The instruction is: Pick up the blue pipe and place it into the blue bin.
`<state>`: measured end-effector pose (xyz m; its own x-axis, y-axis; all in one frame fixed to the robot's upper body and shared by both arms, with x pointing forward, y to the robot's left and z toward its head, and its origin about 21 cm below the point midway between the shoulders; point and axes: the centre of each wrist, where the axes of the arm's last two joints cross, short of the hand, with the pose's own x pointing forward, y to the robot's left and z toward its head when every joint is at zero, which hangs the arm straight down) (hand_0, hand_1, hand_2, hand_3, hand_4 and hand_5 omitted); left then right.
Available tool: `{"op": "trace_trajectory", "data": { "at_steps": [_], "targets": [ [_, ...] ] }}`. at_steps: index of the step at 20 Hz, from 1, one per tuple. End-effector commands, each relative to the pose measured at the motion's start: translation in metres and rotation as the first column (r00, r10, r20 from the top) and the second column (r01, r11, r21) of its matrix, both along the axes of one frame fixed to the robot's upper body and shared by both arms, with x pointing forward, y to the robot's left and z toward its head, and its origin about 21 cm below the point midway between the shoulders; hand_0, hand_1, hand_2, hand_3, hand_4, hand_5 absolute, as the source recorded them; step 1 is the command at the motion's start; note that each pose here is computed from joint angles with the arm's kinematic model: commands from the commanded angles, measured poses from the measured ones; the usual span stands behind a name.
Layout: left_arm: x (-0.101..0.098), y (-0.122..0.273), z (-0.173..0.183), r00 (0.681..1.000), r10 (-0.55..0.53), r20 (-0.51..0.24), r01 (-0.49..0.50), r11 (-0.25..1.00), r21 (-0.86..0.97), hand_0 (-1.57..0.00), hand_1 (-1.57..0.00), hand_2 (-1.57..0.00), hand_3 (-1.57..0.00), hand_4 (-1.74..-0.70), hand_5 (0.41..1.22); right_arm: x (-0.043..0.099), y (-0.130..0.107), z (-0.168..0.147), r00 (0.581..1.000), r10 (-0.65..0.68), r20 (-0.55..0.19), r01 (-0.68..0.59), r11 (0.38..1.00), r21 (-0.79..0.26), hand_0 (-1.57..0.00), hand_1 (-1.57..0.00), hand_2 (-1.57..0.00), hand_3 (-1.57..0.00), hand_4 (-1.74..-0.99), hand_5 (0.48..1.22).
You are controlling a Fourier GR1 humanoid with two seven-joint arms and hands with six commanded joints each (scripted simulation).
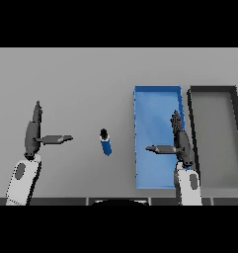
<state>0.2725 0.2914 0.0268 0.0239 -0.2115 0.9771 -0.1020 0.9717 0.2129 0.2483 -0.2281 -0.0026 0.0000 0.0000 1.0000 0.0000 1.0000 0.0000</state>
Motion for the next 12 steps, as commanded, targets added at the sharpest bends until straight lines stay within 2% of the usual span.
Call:
{"op": "trace_trajectory", "data": {
  "at_steps": [1, 6, 7, 8, 9, 12],
  "targets": [
    [0.0, 0.0, 0.0, 1.0, 0.0, 0.004, 0.0, 1.0, 0.0, 0.0, 0.0, 0.0, 0.0, -1.07, 0.591, 0.0, 0.0, 0.0, 1.0, -0.001, -0.001, 0.001, 1.0, 0.0, 0.0, 0.0, 0.0, 0.0, -1.225, 0.617],
    [0.005, 0.002, 0.005, 1.0, -0.001, 0.014, 0.001, 1.0, 0.002, 0.0, 0.0, 0.0, 0.0, -1.07, 0.591, 0.005, -0.001, 0.001, 1.0, -0.003, -0.007, 0.003, 1.0, 0.0, 0.0, 0.0, 0.0, 0.0, -1.225, 0.617],
    [0.002, 0.012, 0.009, 0.986, -0.169, -0.007, 0.169, 0.983, 0.072, 0.0, 0.0, 0.0, 0.0, -1.07, 0.591, -0.003, -0.003, 0.004, 0.997, 0.067, 0.05, -0.062, 0.995, -0.083, 0.0, 0.0, 0.0, 0.0, -1.225, 0.617],
    [0.0, 0.02, 0.014, 0.962, -0.274, -0.022, 0.274, 0.955, 0.108, 0.0, 0.0, 0.0, 0.0, -1.07, 0.59, -0.009, -0.007, 0.007, 0.992, 0.104, 0.078, -0.091, 0.985, -0.148, 0.0, 0.0, 0.0, 0.0, -1.224, 0.618],
    [0.002, 0.025, 0.015, 0.946, -0.32, -0.054, 0.324, 0.938, 0.122, 0.0, 0.0, 0.0, 0.0, -1.07, 0.589, -0.014, -0.005, 0.008, 0.989, 0.13, 0.076, -0.114, 0.977, -0.179, 0.0, 0.0, 0.0, 0.0, -1.225, 0.618],
    [-0.001, 0.031, 0.017, 0.917, -0.392, -0.069, 0.398, 0.907, 0.14, 0.0, 0.0, 0.0, 0.0, -1.08, 0.591, -0.02, -0.008, 0.012, 0.988, 0.146, 0.059, -0.127, 0.96, -0.251, 0.0, 0.0, 0.0, 0.0, -1.215, 0.618]
  ]
}}
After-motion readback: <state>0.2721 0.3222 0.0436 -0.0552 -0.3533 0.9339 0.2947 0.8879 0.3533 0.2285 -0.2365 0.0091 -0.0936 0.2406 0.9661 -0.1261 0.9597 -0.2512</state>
